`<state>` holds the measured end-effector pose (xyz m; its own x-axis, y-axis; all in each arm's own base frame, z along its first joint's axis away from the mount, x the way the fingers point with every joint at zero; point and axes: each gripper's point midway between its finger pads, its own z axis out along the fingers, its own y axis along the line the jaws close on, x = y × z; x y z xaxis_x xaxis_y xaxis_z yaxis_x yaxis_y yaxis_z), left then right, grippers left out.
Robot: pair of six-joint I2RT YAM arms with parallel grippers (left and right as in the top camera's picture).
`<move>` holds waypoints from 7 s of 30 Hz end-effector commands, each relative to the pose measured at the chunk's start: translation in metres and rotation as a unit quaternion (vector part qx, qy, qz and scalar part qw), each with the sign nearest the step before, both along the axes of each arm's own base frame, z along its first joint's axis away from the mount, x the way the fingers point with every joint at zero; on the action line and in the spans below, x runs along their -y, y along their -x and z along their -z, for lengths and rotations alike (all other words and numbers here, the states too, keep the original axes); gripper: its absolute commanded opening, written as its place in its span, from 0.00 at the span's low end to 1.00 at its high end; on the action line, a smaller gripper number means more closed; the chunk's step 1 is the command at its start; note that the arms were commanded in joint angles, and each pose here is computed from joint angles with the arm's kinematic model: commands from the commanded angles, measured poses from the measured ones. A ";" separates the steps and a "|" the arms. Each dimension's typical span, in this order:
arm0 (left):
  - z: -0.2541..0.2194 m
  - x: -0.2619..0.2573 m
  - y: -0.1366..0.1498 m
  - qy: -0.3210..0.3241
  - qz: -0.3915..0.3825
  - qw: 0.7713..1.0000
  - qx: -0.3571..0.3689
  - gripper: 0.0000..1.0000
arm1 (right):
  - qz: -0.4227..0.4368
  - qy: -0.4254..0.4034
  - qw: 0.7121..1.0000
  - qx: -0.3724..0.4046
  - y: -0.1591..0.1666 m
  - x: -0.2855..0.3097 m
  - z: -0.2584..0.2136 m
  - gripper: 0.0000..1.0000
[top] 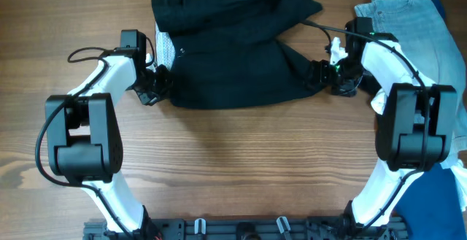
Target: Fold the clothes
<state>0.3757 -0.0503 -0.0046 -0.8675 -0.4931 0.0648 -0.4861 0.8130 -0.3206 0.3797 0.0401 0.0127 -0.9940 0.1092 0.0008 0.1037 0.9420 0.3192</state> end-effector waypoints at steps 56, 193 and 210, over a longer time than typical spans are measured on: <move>-0.047 0.022 0.188 0.066 -0.014 0.900 -0.430 0.04 | -0.044 -0.053 0.938 -0.340 0.156 -0.032 -0.055 0.05; -0.015 0.004 -0.164 -0.169 -0.093 0.930 0.313 0.09 | -0.058 0.020 0.997 0.042 0.123 -0.018 -0.181 1.00; -0.102 0.022 -0.223 -0.162 -0.080 0.849 0.496 0.49 | -0.030 0.042 0.995 0.084 0.100 -0.011 -0.183 1.00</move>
